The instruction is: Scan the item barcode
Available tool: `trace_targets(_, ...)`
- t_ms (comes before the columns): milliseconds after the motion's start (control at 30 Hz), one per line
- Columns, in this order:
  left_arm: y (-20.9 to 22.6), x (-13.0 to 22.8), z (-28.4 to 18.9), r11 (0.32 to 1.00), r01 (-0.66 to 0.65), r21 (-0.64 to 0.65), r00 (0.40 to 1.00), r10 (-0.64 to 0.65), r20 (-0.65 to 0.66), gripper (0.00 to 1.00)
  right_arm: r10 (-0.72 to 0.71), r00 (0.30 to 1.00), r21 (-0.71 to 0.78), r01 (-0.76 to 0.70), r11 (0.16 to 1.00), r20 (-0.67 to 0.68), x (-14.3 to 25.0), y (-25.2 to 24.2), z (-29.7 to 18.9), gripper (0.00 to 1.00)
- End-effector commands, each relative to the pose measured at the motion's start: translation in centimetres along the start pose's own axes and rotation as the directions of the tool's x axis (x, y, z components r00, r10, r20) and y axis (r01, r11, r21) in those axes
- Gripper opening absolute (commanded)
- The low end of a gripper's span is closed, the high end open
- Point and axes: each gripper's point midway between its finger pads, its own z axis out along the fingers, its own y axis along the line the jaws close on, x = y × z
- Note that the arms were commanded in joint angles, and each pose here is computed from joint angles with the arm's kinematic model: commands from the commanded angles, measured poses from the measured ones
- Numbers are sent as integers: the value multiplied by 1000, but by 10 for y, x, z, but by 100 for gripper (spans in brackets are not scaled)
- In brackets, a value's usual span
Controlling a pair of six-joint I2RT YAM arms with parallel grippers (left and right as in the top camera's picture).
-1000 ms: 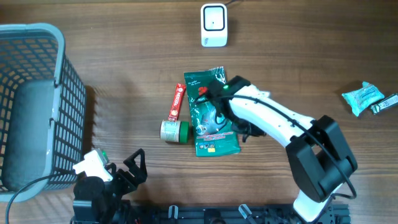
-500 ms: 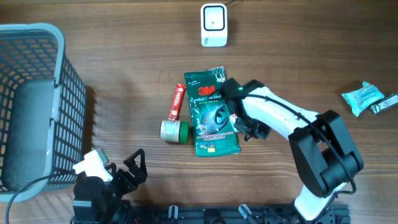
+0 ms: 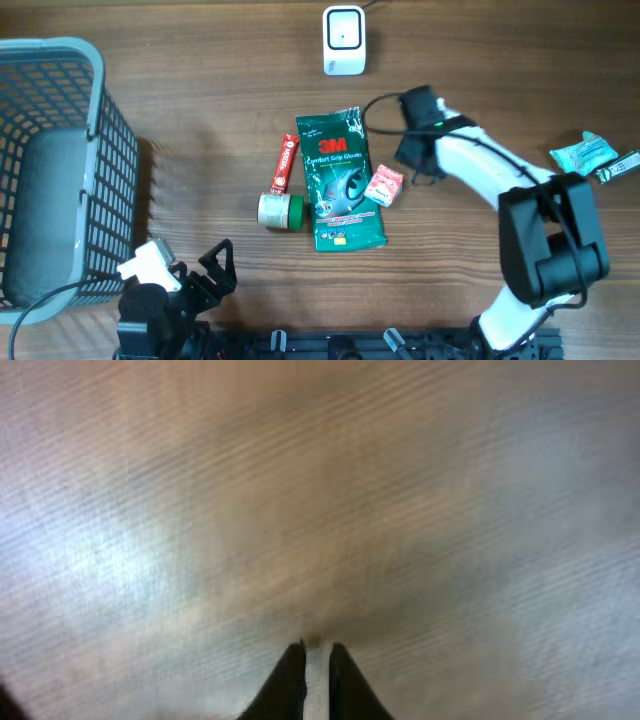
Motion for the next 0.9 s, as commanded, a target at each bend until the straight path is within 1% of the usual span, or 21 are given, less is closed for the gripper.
trace_targets(0, 0, 0, 1, 1000, 5, 1, 1000, -5, 0, 100, -54, 994, -180, 36, 983, -94, -15, 15, -17, 8)
trace_targets(33, 0, 0, 1, 1000, 5, 1, 1000, -5, 0, 100, -55, 988, -239, 19, 971, -145, -12, 20, -23, 8)
trace_targets(67, 0, 0, 1, 1000, 5, 0, 1000, -5, 1, 100, -47, 975, -312, -24, 950, -219, -5, 26, -30, 20)
trace_targets(100, 0, 0, 1, 1000, 5, 0, 1000, -5, 1, 100, -45, 953, -378, -74, 923, -298, 5, 31, -38, 52)
trace_targets(133, 0, 0, 1, 1000, 5, 0, 1000, -5, 0, 100, -36, 927, -409, -129, 903, -373, 14, 32, -45, 77)
trace_targets(167, 0, 0, 1, 1000, 5, 0, 1000, -5, 0, 100, 21, 893, -374, -211, 903, -450, 24, 26, -48, 89)
trace_targets(200, 0, 0, 1, 1000, 5, 1, 1000, -5, 0, 100, 61, 868, -331, -252, 909, -492, 31, 20, -49, 100)
trace_targets(333, 0, 0, 1, 1000, 5, 0, 1000, -5, 1, 100, 184, 804, -220, -363, 905, -566, 45, 12, -48, 100)
trace_targets(367, 0, 0, 1, 1000, 5, 0, 1000, -5, 1, 100, 200, 801, -216, -377, 901, -564, 48, 12, -42, 100)
trace_targets(533, 0, 0, 1, 1000, 5, 1, 1000, -5, 0, 100, 236, 780, -204, -419, 885, -579, 68, 7, -22, 74)
trace_targets(600, 0, 0, 1, 1000, 5, 1, 1000, -5, 0, 100, 225, 769, -219, -426, 878, -598, 77, 7, -18, 68)
trace_targets(700, 0, 0, 1, 1000, 5, 0, 1000, -5, 0, 100, 212, 767, -230, -424, 876, -606, 84, 6, -15, 61)
trace_targets(800, 0, 0, 1, 1000, 5, 0, 1000, -5, 0, 100, 181, 783, -259, -400, 879, -595, 83, 8, -15, 60)
trace_targets(867, 0, 0, 1, 1000, 5, 0, 1000, -5, 1, 100, 136, 799, -316, -379, 870, -585, 80, 15, -16, 57)
